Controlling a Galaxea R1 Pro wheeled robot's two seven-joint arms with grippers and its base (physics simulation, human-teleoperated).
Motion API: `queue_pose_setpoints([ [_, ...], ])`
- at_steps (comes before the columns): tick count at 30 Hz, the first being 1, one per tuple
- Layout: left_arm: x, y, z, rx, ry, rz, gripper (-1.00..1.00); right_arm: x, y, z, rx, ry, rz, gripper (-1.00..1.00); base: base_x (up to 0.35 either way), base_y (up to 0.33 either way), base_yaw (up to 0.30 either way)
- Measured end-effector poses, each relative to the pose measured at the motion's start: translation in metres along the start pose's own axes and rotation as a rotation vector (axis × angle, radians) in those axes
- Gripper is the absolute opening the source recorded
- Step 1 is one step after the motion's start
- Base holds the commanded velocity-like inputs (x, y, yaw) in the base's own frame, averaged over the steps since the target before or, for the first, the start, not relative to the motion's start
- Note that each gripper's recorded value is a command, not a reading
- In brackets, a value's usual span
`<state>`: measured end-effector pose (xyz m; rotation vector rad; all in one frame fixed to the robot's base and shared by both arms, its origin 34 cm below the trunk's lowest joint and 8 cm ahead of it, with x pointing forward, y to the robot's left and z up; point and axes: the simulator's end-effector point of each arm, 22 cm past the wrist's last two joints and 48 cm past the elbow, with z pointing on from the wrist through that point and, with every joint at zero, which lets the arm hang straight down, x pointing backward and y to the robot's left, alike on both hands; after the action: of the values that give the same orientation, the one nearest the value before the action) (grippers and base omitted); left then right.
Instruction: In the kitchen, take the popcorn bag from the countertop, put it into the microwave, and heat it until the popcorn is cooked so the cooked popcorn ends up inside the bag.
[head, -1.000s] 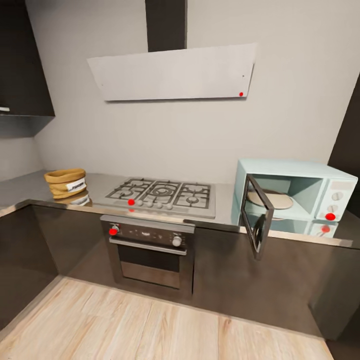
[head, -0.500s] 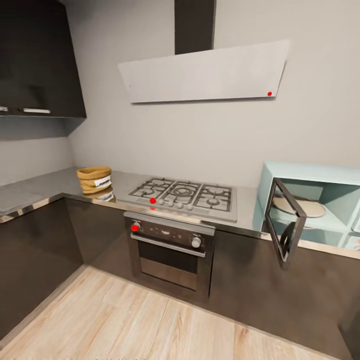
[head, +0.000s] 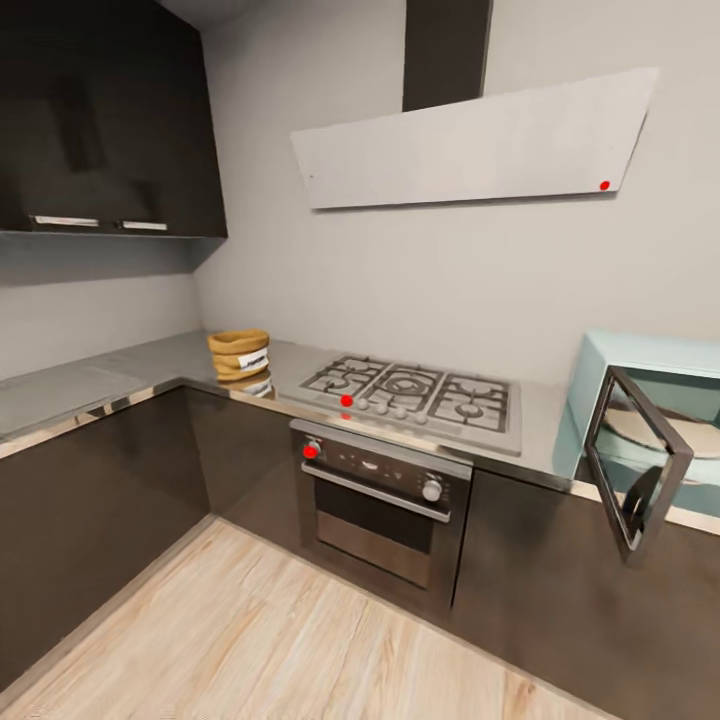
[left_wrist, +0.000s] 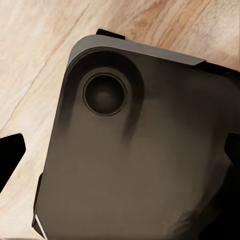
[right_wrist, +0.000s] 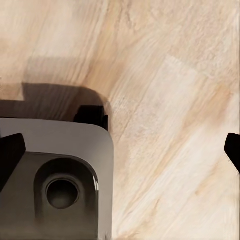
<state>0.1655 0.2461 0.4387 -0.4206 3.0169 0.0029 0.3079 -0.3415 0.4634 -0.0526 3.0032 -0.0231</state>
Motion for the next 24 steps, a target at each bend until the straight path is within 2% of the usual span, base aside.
queue_pose_setpoints([
  [18,0.0001,-0.0003,0.0,0.0,0.0,0.0,1.0,-0.0036,-0.0012,-0.0001,0.003,-0.016,0.0,1.0,0.0,0.0,0.267],
  [24,-0.0002,0.0004,0.0,-0.001,0.0,0.0,1.0,-0.0037,-0.0065,-0.0007,0.011,-0.015,-0.011,1.0,0.0,0.0,0.047],
])
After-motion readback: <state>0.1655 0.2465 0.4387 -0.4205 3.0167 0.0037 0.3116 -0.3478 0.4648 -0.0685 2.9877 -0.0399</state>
